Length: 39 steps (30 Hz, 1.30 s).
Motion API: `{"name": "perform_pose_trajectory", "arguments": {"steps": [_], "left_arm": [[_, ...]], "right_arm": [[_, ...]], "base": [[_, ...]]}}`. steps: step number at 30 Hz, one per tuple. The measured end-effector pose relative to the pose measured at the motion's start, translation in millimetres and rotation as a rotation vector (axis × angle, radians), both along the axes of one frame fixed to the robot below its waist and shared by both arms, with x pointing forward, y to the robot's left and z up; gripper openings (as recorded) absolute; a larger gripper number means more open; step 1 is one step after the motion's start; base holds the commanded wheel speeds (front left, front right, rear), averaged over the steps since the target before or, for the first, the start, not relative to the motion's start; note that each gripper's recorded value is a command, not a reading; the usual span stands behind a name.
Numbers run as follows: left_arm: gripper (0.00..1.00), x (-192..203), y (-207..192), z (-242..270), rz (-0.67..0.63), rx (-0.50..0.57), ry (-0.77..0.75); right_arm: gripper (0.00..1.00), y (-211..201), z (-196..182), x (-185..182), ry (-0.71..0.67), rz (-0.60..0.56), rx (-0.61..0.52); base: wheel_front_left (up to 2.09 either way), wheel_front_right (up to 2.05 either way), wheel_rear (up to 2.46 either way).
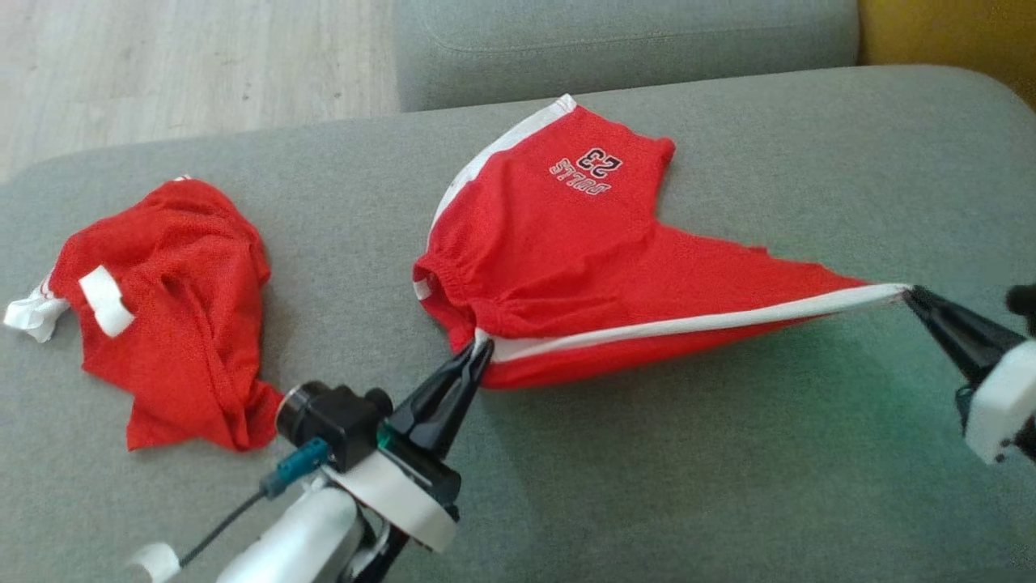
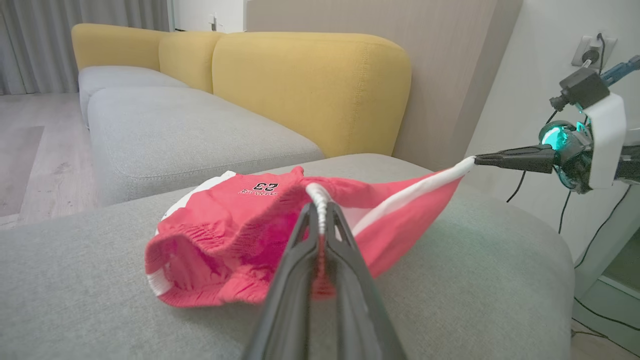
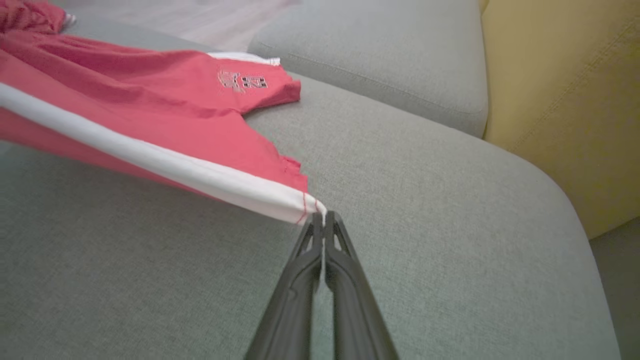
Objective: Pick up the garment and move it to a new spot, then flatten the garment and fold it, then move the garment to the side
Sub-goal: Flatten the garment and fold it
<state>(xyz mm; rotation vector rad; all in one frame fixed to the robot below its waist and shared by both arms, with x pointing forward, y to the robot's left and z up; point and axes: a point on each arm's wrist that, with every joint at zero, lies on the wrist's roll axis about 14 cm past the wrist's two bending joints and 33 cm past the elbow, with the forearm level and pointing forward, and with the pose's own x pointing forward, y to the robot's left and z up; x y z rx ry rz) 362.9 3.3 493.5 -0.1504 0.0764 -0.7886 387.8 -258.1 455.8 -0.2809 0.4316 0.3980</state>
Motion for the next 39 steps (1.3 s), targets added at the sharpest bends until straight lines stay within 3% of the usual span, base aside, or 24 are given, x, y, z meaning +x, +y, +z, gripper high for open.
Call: {"name": "perform_pose_trajectory", "arguments": {"steps": [9,22,33,39], "left_arm": [[0.00,3,1,-7,0.043,-0.049,0.046],[0.00,70,32,4,0.184,-0.069,0.000],[0.00,117,58,-24,0.293,-0.036,0.057],[0.00,133,66,-36,0.321,-0.026,0.079]], "right_arm": [[0.00,2,22,31,-0.118,0.001,0.024],[0.00,49,39,118,-0.175,0.132,-0.100],[0.00,113,24,200,-0.174,0.286,-0.205],[0.00,133,-2,231,-0.142,0.333,-0.242]], "base": [[0.00,0.00,0.00],[0.00,0.00,0.00],[0.00,0.00,0.00],[0.00,0.00,0.00]]}}
